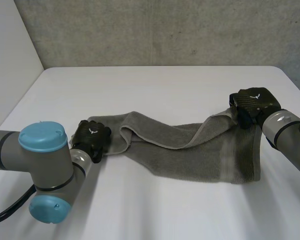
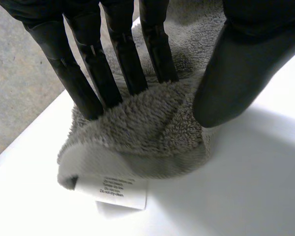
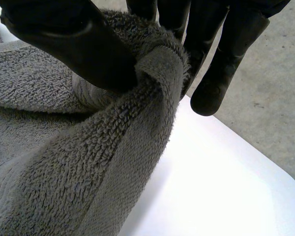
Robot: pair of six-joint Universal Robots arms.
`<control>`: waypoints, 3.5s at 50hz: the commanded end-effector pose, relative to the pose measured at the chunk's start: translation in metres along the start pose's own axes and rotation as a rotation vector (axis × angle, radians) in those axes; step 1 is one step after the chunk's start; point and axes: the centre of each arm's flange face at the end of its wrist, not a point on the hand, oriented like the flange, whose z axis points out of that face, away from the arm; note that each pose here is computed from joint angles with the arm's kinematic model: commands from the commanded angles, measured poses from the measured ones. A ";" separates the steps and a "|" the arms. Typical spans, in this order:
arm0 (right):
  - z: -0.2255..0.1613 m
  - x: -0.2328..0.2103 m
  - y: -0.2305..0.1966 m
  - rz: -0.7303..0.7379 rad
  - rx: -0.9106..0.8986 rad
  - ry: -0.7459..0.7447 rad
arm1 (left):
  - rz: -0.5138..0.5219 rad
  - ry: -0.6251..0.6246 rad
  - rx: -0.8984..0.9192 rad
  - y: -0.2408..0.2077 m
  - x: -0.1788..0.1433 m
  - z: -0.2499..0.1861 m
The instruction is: Fold the towel.
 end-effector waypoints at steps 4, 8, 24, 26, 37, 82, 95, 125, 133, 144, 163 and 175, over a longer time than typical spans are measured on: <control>0.000 0.001 0.000 0.000 0.001 0.002 | -0.004 -0.004 0.009 -0.002 -0.001 0.003; 0.000 0.002 -0.001 0.000 0.002 0.004 | -0.007 -0.015 0.019 -0.005 -0.004 0.005; -0.021 0.018 -0.045 -0.019 0.129 0.064 | -0.043 -0.103 0.109 -0.037 -0.046 0.000; -0.023 0.017 -0.045 -0.016 0.128 0.061 | -0.045 -0.085 0.105 -0.035 -0.042 -0.002; -0.015 0.008 -0.028 -0.013 0.075 0.032 | -0.033 0.050 0.012 -0.014 -0.004 -0.029; -0.005 0.003 -0.010 -0.006 0.027 0.009 | -0.029 0.024 0.008 -0.002 -0.007 0.020; -0.005 0.003 -0.010 -0.018 0.027 0.009 | -0.031 0.019 0.018 -0.004 -0.008 0.023; -0.105 0.056 -0.160 -0.037 0.323 0.158 | -0.175 -0.359 0.561 -0.181 -0.156 -0.082; -0.073 0.066 -0.100 -0.013 0.007 -0.016 | -0.194 -0.237 0.280 -0.120 -0.126 -0.037; -0.024 0.032 -0.052 -0.153 -0.196 -0.149 | -0.179 -0.076 0.028 -0.056 -0.073 0.016; 0.013 0.070 -0.200 -0.245 0.876 0.417 | -0.316 -0.354 0.939 -0.261 -0.167 -0.020; 0.023 0.024 -0.088 -0.167 0.312 0.084 | -0.320 -0.192 0.482 -0.132 -0.099 0.010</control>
